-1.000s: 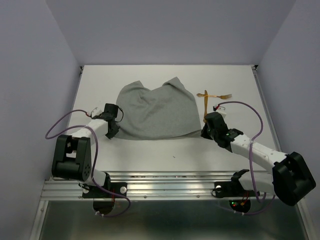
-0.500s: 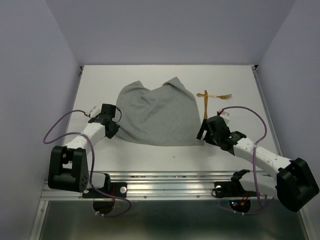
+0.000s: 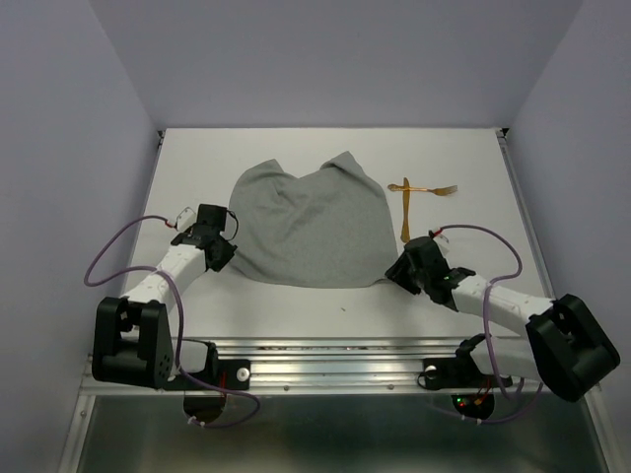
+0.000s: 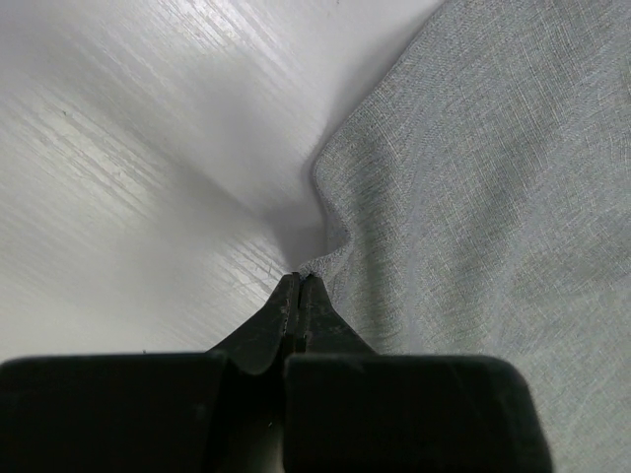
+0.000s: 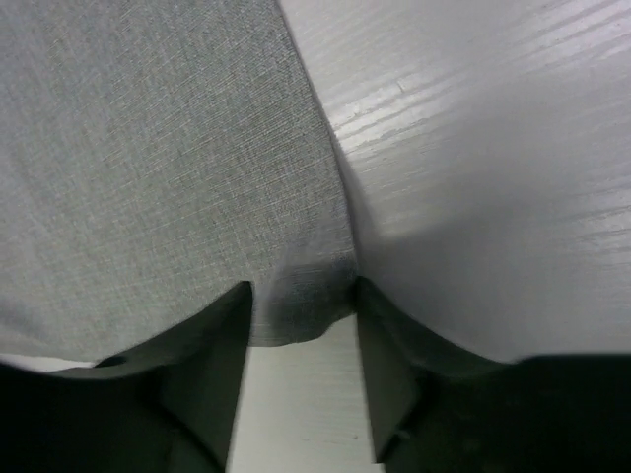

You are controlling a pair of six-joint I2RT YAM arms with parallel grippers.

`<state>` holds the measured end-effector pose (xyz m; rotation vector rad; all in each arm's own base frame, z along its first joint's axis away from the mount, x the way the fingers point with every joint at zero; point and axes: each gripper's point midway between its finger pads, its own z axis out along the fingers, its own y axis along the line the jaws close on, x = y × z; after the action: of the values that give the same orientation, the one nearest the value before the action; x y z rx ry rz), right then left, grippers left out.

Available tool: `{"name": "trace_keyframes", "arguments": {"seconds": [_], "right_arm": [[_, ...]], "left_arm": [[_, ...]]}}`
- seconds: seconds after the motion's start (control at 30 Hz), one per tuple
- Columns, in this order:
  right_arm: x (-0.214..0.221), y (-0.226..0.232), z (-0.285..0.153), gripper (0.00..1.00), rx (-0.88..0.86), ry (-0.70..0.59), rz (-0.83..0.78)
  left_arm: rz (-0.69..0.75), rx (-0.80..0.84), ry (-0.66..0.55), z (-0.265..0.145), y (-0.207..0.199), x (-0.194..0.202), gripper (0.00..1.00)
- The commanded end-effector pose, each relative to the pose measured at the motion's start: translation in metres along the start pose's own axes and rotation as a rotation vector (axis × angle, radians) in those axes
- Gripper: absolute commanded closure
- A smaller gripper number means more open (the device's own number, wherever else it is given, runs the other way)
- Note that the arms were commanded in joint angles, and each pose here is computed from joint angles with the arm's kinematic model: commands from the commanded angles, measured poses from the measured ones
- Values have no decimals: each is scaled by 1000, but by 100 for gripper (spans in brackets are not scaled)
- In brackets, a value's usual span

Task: Fold the napkin into a case and place the utensils inside
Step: Flatten out the crumpled napkin at the center of the board.

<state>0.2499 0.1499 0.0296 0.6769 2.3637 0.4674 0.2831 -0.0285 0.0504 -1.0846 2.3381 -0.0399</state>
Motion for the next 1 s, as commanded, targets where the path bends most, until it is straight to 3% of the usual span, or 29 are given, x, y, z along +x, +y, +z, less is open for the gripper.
{"name": "trace_keyframes", "arguments": {"seconds": [0.0, 0.03, 0.07, 0.17, 0.63, 0.73, 0.8, 0.97], "right_arm": [[14, -22, 11, 62, 85, 30, 11], [13, -23, 12, 69, 98, 27, 13], [12, -26, 13, 84, 113, 23, 9], [7, -25, 11, 99, 119, 5, -3], [4, -26, 3, 99, 96, 0, -77], [4, -22, 6, 99, 91, 8, -81], [2, -18, 7, 99, 90, 8, -86], [-1, -14, 8, 99, 84, 3, -93]], "left_arm": [[13, 8, -11, -6, 4, -2, 100], [15, 8, -11, -6, 3, -2, 100], [13, 9, -12, -6, 2, -3, 100], [13, 12, -13, -6, 2, -3, 100], [38, 69, 11, -1, -6, 5, 100], [44, 85, 26, 3, -8, 9, 43], [43, 88, 35, 5, -7, 13, 22], [40, 35, 47, 12, 5, 19, 29]]}}
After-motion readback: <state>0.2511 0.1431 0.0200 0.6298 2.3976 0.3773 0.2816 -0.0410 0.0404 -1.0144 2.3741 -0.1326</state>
